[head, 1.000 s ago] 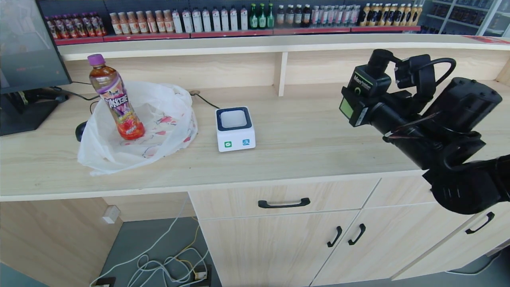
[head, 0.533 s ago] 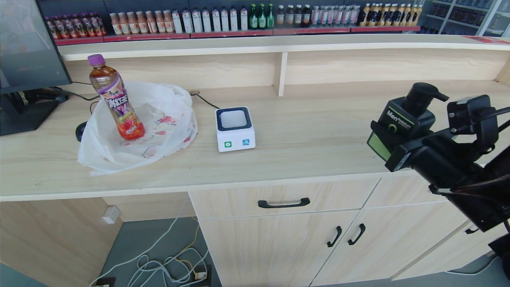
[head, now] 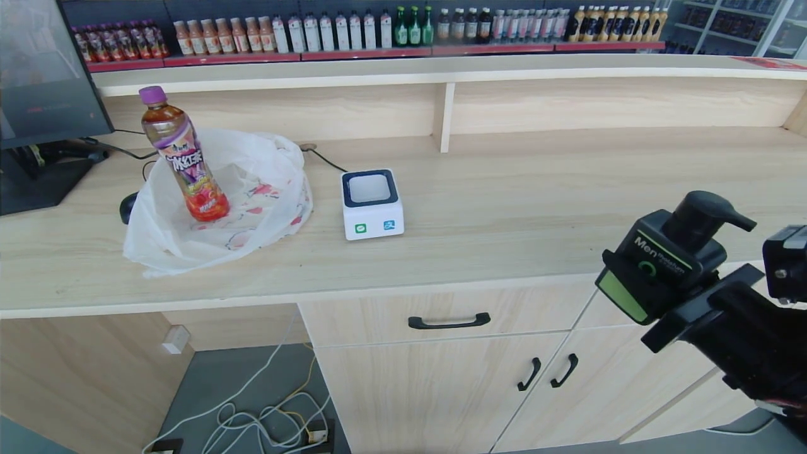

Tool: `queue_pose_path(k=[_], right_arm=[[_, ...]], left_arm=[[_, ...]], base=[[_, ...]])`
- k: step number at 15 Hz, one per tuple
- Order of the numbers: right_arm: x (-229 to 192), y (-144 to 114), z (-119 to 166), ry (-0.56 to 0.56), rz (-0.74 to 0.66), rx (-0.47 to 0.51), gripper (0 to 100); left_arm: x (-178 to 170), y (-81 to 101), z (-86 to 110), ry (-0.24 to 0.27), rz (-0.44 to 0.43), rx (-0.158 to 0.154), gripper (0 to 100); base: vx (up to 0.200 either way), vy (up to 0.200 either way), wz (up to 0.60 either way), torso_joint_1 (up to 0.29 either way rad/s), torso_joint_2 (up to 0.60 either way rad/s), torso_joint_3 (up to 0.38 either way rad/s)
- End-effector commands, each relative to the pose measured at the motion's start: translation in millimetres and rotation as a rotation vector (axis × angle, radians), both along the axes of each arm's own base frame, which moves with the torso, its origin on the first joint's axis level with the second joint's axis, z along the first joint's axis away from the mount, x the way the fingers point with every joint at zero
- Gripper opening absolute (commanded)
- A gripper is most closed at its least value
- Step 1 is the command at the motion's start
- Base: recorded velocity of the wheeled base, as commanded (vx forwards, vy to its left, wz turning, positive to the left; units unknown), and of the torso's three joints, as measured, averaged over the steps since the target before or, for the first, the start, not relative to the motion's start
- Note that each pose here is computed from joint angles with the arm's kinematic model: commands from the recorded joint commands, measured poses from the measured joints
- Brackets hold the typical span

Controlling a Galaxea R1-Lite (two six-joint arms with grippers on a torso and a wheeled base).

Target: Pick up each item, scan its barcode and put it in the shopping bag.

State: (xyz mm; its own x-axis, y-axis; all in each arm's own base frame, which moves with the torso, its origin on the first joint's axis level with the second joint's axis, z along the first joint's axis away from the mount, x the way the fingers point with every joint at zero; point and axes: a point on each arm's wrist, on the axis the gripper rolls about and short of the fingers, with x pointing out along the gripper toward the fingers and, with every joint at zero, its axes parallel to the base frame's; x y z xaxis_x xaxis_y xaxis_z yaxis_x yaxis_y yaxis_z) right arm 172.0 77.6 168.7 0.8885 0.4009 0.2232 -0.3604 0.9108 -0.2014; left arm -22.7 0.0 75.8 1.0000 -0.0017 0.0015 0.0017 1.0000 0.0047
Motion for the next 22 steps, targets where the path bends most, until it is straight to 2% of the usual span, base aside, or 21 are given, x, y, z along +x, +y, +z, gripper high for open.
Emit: queue_pose_path(k=[1,3,8,11,15,18,22], right_arm=[[-26.1,12.9,-11.7,0.024,0.121,-0.062,0],[-31.8,23.2,-14.5,0.030,0.141,-0.083,0],[-53.3,98.3,-4.8,-0.066,0.291,-0.157,0],[-76.4,128.5,-7.5,-0.127,0.380,-0.242,0],[-88.9,141.4,2.1,-0.243,0.412,-0.302,0],[-100.4,144.3,1.2,-0.286,0.450,-0.342,0],[-100.8,143.3,5.7,-0.443,0.385,-0.497,0]], left_arm=[[0.0,0.0,0.0,0.000,0.000,0.000,100],[0.0,0.0,0.0,0.000,0.000,0.000,100],[0.0,0.0,0.0,0.000,0.000,0.000,100],[0.0,0.0,0.0,0.000,0.000,0.000,100],[0.0,0.0,0.0,0.000,0.000,0.000,100],[0.0,0.0,0.0,0.000,0.000,0.000,100],[0.0,0.0,0.0,0.000,0.000,0.000,100]], base=[[0.000,0.000,0.00,0.000,0.00,0.000],[0.000,0.000,0.00,0.000,0.00,0.000],[0.000,0.000,0.00,0.000,0.00,0.000],[0.000,0.000,0.00,0.000,0.00,0.000],[0.000,0.000,0.00,0.000,0.00,0.000],[0.000,0.000,0.00,0.000,0.00,0.000],[0.000,0.000,0.00,0.000,0.00,0.000]])
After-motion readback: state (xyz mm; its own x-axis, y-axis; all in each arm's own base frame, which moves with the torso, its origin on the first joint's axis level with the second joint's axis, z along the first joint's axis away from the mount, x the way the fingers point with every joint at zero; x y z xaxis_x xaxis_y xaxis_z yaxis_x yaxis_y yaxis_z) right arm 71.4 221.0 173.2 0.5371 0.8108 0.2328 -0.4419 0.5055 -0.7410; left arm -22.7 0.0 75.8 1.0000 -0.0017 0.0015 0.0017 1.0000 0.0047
